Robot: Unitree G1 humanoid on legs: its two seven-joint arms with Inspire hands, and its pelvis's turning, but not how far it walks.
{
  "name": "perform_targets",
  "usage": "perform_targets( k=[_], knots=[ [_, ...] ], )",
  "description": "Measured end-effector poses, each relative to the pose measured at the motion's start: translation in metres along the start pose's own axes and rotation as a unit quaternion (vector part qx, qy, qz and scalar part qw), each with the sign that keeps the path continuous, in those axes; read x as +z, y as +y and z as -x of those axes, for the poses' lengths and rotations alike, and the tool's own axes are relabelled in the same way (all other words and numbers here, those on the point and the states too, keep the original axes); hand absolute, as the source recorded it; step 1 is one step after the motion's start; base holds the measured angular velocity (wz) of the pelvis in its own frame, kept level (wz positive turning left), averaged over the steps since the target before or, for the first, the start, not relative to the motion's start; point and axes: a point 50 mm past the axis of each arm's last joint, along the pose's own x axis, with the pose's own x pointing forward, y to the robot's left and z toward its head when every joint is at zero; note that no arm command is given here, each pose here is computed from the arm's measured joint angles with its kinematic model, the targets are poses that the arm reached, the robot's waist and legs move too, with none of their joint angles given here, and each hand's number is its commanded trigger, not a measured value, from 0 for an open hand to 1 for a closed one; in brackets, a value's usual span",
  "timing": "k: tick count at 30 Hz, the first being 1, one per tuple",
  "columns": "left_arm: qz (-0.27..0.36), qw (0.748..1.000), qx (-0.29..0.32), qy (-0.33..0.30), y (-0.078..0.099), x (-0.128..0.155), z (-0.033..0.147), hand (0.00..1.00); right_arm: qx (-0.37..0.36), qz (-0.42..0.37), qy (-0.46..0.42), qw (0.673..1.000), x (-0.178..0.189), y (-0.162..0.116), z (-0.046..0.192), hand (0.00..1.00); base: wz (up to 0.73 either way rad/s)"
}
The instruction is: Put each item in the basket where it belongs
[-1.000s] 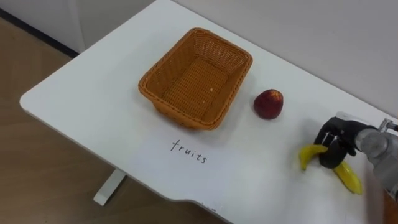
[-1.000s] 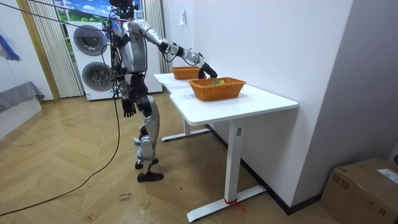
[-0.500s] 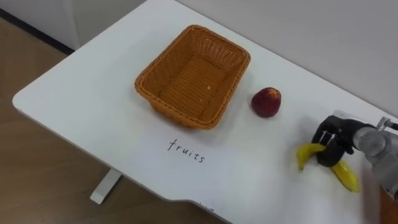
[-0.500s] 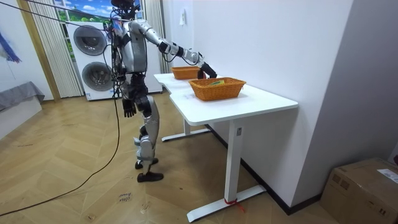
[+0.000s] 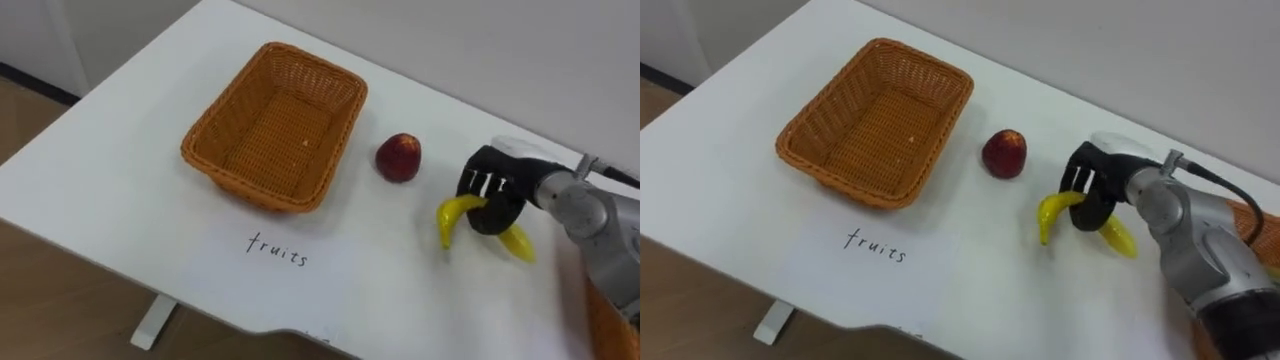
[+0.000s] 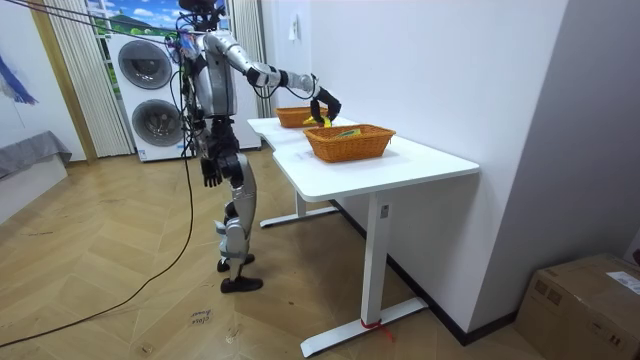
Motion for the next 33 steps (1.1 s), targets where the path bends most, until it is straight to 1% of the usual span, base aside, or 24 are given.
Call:
perform_targets(
  k=[3,7,11,17,20,24,28,33],
  knots=[
    [0.007,1.000,0.000,0.007,0.000,-0.008,0.001,0.00,-0.028,-0.005,-0.014,0.999,0.005,-0.013,0.005,1.00,0.00],
    [0.015,1.000,0.000,0.007,-0.001,-0.009,0.002,0.00,-0.062,-0.005,-0.025,0.998,0.010,-0.026,0.011,1.00,0.00],
    [0.019,1.000,-0.001,0.003,-0.002,-0.007,0.002,0.00,-0.096,0.002,-0.054,0.994,0.022,-0.038,0.019,1.00,-0.01],
    [0.027,1.000,-0.007,0.003,-0.009,-0.007,0.002,0.00,-0.148,0.011,-0.093,0.985,0.039,-0.051,0.030,1.00,-0.02],
    [0.028,1.000,0.000,0.006,-0.010,-0.009,0.003,0.00,-0.170,0.014,-0.110,0.979,0.047,-0.058,0.036,1.00,-0.06],
    [0.040,0.999,-0.007,0.016,-0.017,-0.016,0.004,0.00,-0.198,0.015,-0.134,0.971,0.057,-0.067,0.047,1.00,-0.02],
    [0.042,0.999,-0.010,0.012,-0.019,-0.014,0.004,0.00,-0.213,0.020,-0.157,0.964,0.066,-0.072,0.055,1.00,0.03],
    [0.052,0.999,-0.015,0.001,-0.019,-0.009,0.004,0.00,-0.219,0.023,-0.166,0.961,0.070,-0.073,0.058,1.00,0.01]
  ],
)
